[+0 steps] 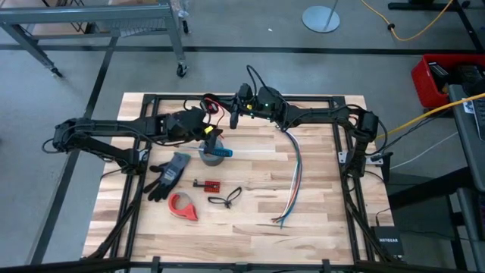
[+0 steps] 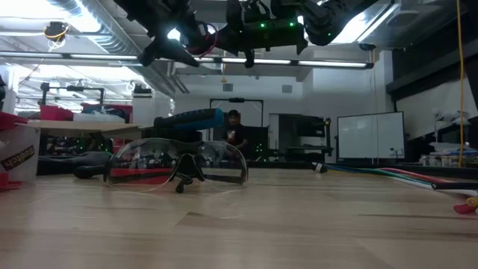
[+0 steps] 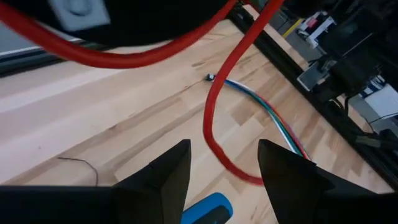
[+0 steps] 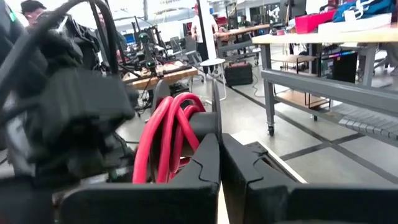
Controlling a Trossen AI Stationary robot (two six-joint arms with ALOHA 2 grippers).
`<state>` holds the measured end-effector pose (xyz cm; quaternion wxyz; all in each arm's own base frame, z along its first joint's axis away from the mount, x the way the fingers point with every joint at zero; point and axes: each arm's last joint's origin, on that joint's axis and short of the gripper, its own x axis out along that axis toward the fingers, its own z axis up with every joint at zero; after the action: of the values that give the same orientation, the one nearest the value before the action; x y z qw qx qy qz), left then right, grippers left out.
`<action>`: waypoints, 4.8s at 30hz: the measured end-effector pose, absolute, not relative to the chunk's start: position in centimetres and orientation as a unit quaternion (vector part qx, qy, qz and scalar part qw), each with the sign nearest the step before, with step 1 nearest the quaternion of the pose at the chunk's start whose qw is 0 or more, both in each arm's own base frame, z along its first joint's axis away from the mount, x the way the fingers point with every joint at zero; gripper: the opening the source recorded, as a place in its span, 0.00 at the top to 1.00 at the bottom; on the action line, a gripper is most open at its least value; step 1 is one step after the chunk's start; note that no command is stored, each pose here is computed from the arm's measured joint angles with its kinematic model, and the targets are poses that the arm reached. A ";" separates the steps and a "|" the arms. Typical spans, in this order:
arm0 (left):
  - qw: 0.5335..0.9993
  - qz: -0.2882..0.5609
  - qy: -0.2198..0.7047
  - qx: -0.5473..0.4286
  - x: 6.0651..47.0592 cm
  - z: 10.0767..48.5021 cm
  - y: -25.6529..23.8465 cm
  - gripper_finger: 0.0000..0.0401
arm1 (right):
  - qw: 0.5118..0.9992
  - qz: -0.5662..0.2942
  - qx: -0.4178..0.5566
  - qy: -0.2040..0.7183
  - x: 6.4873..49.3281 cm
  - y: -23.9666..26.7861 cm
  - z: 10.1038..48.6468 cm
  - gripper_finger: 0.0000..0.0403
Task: Coil cords
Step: Coil the red wire into the black spool
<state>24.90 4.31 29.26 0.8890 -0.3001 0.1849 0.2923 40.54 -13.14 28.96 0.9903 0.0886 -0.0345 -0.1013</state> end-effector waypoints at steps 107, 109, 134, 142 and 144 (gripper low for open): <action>0.851 0.413 0.185 -0.265 19.3 31.0 5.5 1.00 | 0.977 -0.151 -0.024 0.147 39.9 -8.2 28.1 1.00; 0.855 0.407 0.178 -0.269 19.6 31.1 5.6 1.00 | 0.975 -0.160 -0.026 0.151 39.9 -8.2 28.0 1.00; 0.872 0.334 0.136 -0.332 22.2 31.2 5.7 1.00 | 0.965 -0.179 -0.026 0.188 41.0 -8.7 25.0 1.00; 0.868 0.334 0.131 -0.342 22.5 31.0 5.8 1.00 | 0.968 -0.186 -0.027 0.163 41.2 -8.8 25.5 1.00; 0.870 0.333 0.125 -0.343 22.6 31.1 5.8 1.00 | 0.969 -0.186 -0.027 0.163 41.2 -8.8 25.5 1.00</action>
<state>22.64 5.80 31.08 0.8696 -0.3429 0.1251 0.3325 41.20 -8.77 25.46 0.9685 -0.0267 0.1626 -0.1864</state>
